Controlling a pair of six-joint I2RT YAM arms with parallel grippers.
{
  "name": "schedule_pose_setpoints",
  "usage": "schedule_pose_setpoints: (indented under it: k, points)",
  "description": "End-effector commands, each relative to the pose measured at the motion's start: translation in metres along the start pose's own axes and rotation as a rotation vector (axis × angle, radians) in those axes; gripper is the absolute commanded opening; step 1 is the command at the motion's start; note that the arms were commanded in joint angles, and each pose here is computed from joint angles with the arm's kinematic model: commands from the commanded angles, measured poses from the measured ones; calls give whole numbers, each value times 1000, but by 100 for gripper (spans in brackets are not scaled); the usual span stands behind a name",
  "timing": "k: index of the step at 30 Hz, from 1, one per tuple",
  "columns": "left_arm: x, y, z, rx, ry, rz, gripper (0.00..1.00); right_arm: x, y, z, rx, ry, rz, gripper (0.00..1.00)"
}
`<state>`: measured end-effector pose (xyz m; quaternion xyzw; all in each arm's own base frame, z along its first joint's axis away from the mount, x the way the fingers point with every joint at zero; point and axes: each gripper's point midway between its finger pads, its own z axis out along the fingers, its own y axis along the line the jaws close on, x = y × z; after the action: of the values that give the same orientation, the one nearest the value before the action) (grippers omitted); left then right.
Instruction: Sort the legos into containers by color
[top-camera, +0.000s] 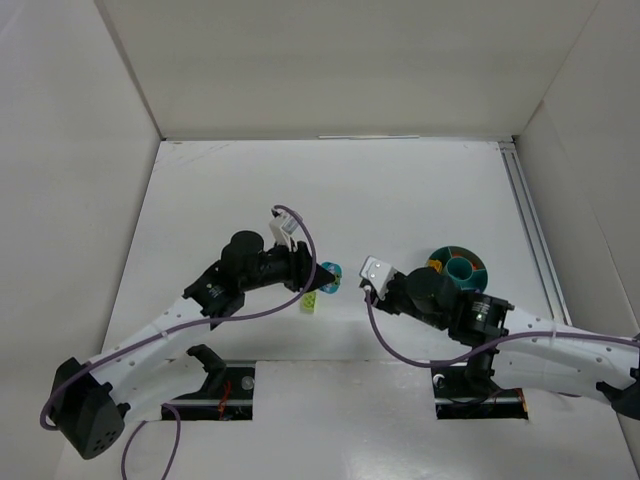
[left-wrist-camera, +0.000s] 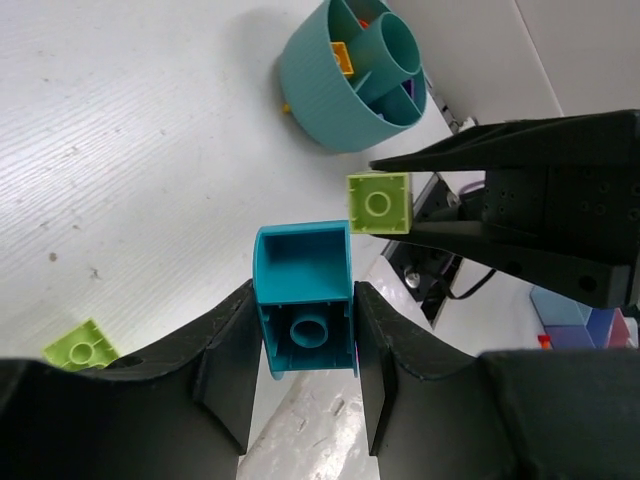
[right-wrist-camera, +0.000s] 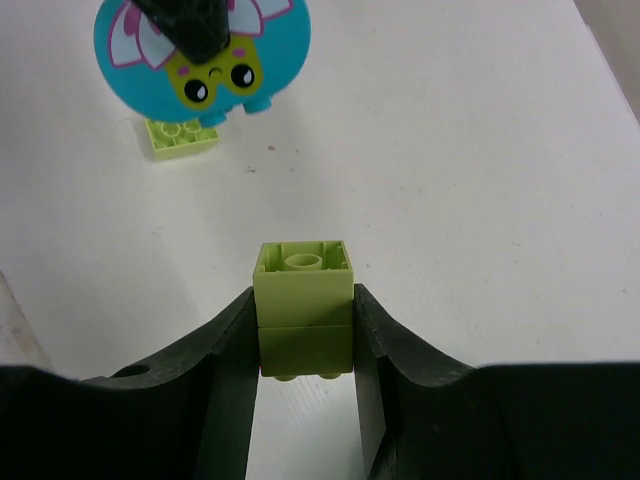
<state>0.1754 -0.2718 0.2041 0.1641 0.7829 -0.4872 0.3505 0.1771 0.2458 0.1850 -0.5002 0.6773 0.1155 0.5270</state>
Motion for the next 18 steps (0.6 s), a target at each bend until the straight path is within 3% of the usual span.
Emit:
schedule_pose_setpoints:
  k: [1,6,11,14,18]
  points:
    - [-23,-9,-7,5,-62,36,0,1,-7,-6,40,-5,34,5]
    - [-39,-4,4,-30,-93,58,0,10,-40,-29,219,95,112,6]
    - [-59,-4,31,-54,-135,118,0,35,-119,-109,722,267,305,9]
    - [-73,-25,58,-16,-167,216,0,40,-140,-152,872,255,410,9]
    - [-89,-54,102,31,-199,261,0,41,-152,-184,934,194,459,10]
